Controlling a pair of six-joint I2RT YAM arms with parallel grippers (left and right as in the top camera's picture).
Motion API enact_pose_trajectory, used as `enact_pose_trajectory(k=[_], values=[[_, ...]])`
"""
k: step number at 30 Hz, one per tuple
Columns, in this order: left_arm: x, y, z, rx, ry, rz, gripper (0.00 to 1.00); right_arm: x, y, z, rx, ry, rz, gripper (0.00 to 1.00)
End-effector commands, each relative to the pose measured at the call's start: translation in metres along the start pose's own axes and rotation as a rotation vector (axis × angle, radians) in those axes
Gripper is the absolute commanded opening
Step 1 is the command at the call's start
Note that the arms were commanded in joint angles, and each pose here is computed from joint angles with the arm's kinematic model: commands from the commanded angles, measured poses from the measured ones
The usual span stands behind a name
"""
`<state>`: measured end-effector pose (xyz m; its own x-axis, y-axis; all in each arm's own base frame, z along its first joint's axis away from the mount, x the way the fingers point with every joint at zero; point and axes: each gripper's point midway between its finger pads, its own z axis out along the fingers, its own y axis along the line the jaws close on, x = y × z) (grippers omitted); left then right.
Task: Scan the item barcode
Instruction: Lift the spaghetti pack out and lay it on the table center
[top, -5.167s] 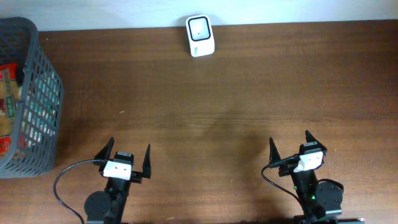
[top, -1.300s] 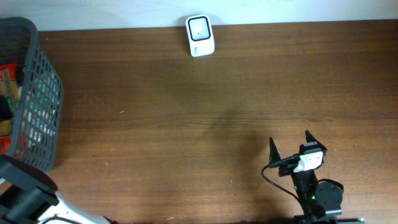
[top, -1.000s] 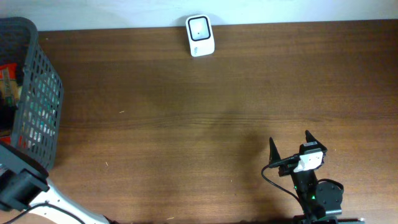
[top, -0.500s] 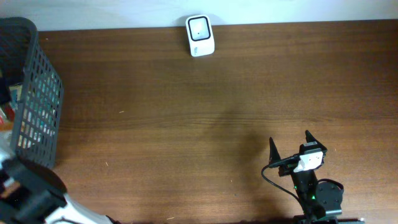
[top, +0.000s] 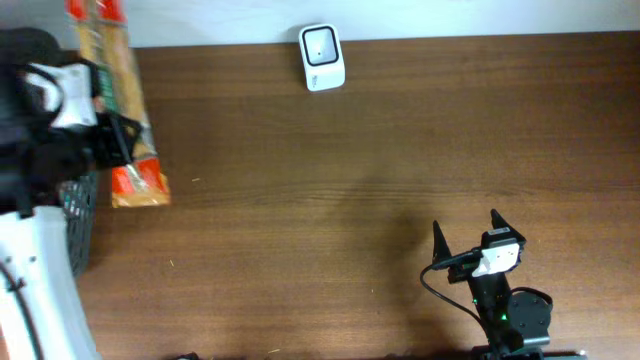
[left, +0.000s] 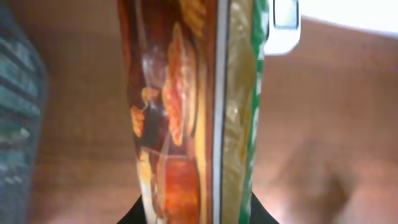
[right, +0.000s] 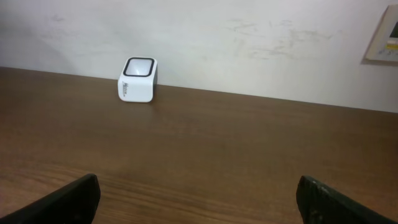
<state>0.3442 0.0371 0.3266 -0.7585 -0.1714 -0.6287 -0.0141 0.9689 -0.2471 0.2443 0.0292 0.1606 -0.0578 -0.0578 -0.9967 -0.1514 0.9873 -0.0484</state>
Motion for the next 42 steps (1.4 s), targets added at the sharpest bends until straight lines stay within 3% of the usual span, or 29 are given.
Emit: enact_pose_trajectory(k=[1,7,14,24,30,42], values=[[0.025,-0.018,0.028,-0.019,0.073,0.063,0.00,0.003,-0.001,0.000,0.002,0.003,0.008,0.99],[0.116,-0.016,0.119,-0.024,0.273,-0.010,0.00,0.003,-0.001,0.000,0.002,0.003,0.008,0.99],[0.181,-0.011,0.166,-0.022,0.331,-0.068,0.00,0.003,-0.001,0.000,0.002,0.003,0.008,0.99],[0.198,-0.006,0.183,-0.029,0.398,-0.080,0.00,0.003,-0.001,0.000,0.002,0.003,0.008,0.99],[0.204,-0.035,0.194,0.019,0.406,0.004,0.00,0.003,-0.001,0.000,0.002,0.003,0.008,0.99],[0.214,-0.032,0.203,-0.001,0.448,-0.040,0.00,0.003,-0.001,0.000,0.002,0.003,0.008,0.99]])
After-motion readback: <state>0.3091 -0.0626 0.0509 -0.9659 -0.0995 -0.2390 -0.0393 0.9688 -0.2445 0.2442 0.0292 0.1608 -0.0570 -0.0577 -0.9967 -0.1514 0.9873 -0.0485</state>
